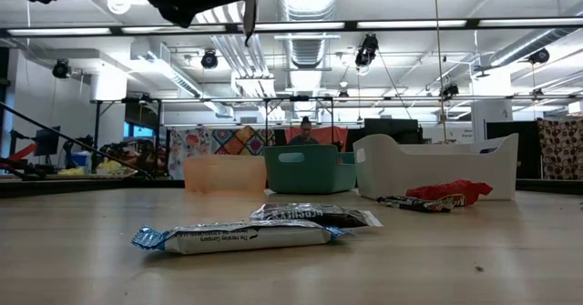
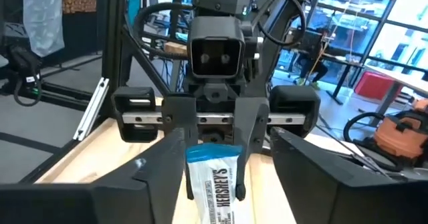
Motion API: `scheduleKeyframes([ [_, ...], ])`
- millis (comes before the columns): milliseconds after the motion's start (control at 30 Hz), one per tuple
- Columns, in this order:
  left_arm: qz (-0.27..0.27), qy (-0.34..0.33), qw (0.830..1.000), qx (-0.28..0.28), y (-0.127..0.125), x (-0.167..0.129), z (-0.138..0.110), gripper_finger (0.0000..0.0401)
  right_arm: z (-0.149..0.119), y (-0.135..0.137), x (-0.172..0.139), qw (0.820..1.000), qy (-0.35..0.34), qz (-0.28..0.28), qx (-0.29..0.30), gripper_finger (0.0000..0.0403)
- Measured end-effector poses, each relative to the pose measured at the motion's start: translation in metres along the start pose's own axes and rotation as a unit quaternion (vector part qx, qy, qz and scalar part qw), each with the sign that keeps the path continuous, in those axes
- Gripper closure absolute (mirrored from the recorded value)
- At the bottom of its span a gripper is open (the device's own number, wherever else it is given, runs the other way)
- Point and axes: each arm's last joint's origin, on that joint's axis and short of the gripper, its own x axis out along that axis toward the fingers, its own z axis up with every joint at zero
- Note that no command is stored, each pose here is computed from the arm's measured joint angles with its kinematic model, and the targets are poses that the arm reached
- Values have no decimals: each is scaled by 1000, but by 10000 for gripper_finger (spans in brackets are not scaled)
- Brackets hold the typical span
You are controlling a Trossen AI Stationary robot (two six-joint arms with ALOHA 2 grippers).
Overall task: Sort candy
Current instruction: Put the top white chocolate bar into the green bin
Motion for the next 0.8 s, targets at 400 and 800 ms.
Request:
scheduleKeyframes([
  [400, -5, -7, 1000, 8, -3, 26, 10, 321, -3, 1, 0, 1000, 17, 6, 1, 145],
  [800, -1, -9, 1000, 15, -3, 31, 12, 321, -5, 1, 0, 999, 25, 8, -20, 201],
])
